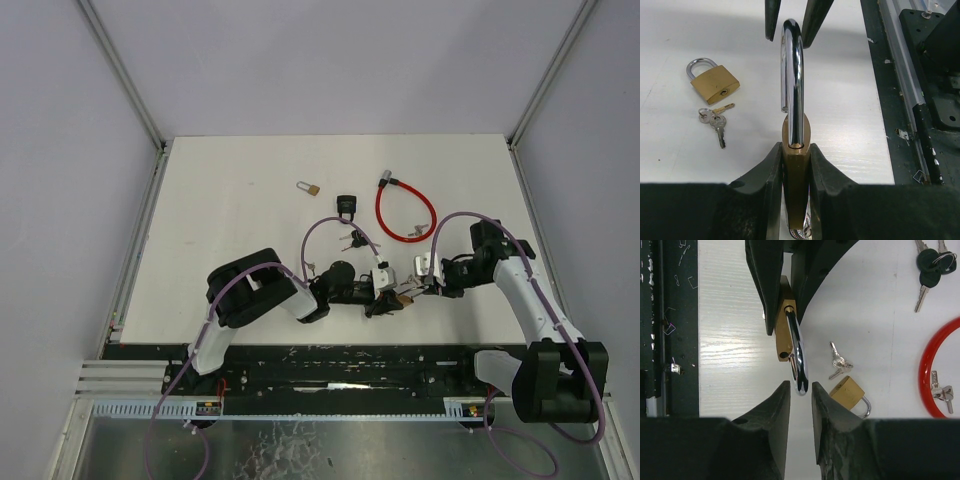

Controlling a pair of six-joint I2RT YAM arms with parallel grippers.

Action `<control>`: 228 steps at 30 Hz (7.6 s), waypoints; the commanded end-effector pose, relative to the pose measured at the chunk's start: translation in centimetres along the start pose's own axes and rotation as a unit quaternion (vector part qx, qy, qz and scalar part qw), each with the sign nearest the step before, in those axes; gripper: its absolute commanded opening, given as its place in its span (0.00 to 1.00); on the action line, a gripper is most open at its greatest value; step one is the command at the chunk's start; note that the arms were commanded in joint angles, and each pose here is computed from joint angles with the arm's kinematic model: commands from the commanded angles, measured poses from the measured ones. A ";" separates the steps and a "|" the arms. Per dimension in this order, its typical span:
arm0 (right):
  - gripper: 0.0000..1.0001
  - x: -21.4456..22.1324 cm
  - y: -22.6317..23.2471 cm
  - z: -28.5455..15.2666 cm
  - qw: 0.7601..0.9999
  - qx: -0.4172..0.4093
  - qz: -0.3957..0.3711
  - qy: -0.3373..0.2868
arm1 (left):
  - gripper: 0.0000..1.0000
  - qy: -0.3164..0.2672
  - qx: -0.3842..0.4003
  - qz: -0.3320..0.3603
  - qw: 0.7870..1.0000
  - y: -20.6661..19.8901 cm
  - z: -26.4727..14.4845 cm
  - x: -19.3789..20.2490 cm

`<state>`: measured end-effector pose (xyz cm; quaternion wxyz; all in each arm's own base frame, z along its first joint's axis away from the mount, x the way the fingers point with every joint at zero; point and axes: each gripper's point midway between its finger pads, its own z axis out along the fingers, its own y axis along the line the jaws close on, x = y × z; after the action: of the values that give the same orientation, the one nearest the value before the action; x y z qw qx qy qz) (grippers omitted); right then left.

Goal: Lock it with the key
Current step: Lock the lock, then place the lock at the center of the board.

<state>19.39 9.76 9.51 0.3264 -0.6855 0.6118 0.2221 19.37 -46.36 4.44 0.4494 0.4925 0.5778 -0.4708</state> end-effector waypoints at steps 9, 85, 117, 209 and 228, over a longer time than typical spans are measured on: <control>0.15 -2.2 0.1 0.4 0.997 -0.027 -0.035 -0.062 | 0.00 -0.046 0.001 0.037 0.998 0.0 0.3 -2.3; 0.00 -6.0 5.3 9.0 0.973 -0.222 0.047 -0.030 | 0.00 -0.109 -0.042 0.069 0.991 1.9 -0.9 -4.4; 0.75 -10.1 -3.3 -7.4 0.959 0.200 0.130 -0.152 | 0.00 -0.211 -0.049 -0.126 0.968 3.0 -5.5 -11.2; 0.81 -8.2 -5.2 -8.7 0.943 0.273 0.152 -0.113 | 1.00 -0.275 -0.363 -0.220 0.863 16.1 -28.6 -27.9; 1.00 -9.2 -7.4 -13.8 0.868 0.427 0.195 -0.162 | 1.00 -0.300 -0.347 -0.075 0.885 6.5 -29.9 -30.9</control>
<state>23.62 5.98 26.53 0.6264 -0.3079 0.7117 0.0800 25.46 -21.18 39.95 0.6997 0.1136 0.5590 -0.4301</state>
